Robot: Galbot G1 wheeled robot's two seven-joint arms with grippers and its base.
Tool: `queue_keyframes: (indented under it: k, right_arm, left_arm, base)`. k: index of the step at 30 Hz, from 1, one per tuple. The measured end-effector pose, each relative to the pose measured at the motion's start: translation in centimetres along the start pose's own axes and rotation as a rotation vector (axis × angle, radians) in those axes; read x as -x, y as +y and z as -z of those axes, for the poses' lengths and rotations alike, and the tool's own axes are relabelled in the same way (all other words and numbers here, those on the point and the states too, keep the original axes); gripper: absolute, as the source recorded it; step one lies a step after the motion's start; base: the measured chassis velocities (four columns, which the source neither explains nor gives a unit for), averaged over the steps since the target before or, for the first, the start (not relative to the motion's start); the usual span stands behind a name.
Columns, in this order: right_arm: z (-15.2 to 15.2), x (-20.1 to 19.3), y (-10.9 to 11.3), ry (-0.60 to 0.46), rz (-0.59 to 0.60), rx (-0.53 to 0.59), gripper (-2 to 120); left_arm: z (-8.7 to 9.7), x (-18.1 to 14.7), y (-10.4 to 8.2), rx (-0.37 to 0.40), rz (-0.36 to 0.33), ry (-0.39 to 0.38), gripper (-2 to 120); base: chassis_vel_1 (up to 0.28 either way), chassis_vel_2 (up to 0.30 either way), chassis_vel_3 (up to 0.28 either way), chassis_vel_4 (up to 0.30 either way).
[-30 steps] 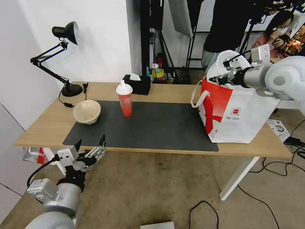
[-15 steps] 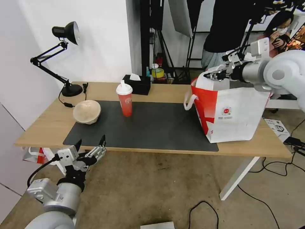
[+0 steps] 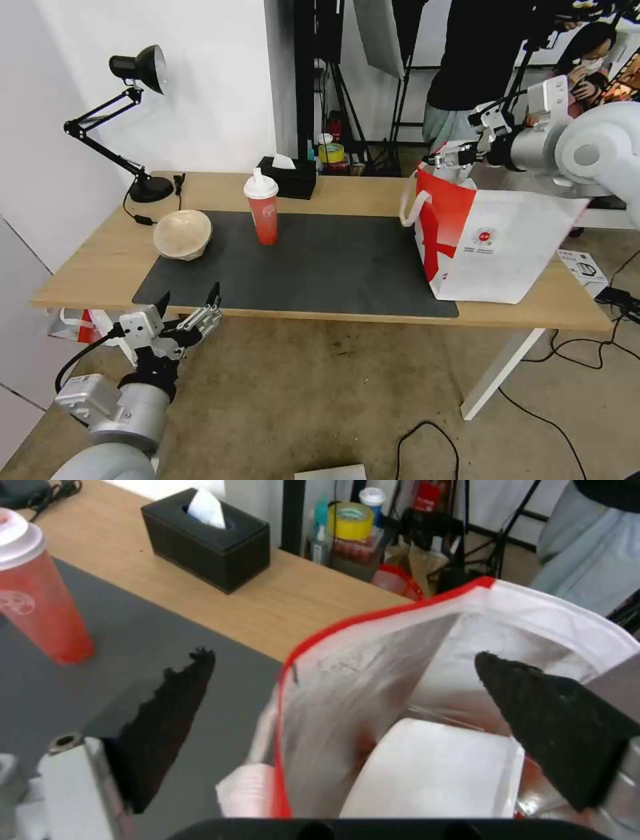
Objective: Pick up the trash from the table and place it into the takeout bag.
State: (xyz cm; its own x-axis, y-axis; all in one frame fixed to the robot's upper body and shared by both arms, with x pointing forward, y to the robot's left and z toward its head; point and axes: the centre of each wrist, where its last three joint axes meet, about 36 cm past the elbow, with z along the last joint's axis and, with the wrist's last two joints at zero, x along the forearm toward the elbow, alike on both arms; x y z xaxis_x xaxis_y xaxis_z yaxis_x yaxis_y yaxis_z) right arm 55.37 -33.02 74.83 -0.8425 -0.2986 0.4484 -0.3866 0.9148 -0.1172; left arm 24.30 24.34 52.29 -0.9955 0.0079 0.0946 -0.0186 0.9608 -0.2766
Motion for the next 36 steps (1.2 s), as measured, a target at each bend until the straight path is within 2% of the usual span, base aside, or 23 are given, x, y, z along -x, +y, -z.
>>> queue_keyframes:
  k: [13,18,22,25,27,28,31,32,34,36]
  right_arm:
    - [0.5,-2.0,-0.8,-0.056,0.021,0.022,100]
    - [1.1,-3.8,-1.1,-0.123,0.019,0.042,100]
    - [1.0,-5.0,-0.5,-0.201,0.017,0.041,100]
    - [0.1,-6.0,1.0,-0.314,0.022,0.034,100]
    - [0.1,-6.0,1.0,-0.314,0.022,0.034,100]
    - [-0.8,-6.1,2.5,-0.399,0.006,0.032,100]
    - [-2.7,-5.7,5.5,-0.536,-0.06,-0.003,100]
    - [-2.7,-5.7,5.5,-0.536,-0.06,-0.003,100]
    - [-4.1,-5.2,7.2,-0.639,-0.111,-0.044,100]
    - [-5.3,-4.9,9.0,-0.723,-0.141,-0.035,100]
  left_arm:
    - [-0.1,-0.1,0.0,0.002,0.004,0.005,100]
    - [-0.1,-0.1,0.1,0.003,0.003,0.007,100]
    - [-0.1,-0.1,0.1,0.006,0.002,0.008,100]
    - [-0.1,-0.1,0.1,0.007,0.001,0.008,100]
    - [-0.1,-0.1,0.1,0.007,0.001,0.008,100]
    - [-0.1,-0.1,0.1,0.006,0.002,0.009,100]
    - [-0.1,-0.1,0.1,0.002,0.003,0.007,100]
    - [-0.1,-0.1,0.1,0.002,0.003,0.007,100]
    - [-0.1,-0.1,0.1,-0.001,0.004,0.007,100]
    - [-0.1,-0.1,0.1,-0.001,0.004,0.008,100]
  base:
    - [0.0,0.0,0.0,0.0]
    - [0.0,0.0,0.0,0.0]
    - [0.0,0.0,0.0,0.0]
    - [0.0,0.0,0.0,0.0]
    - [0.0,0.0,0.0,0.0]
    - [0.0,0.0,0.0,0.0]
    - [0.0,0.0,0.0,0.0]
    - [0.0,0.0,0.0,0.0]
    - [0.0,0.0,0.0,0.0]
    - [0.0,0.0,0.0,0.0]
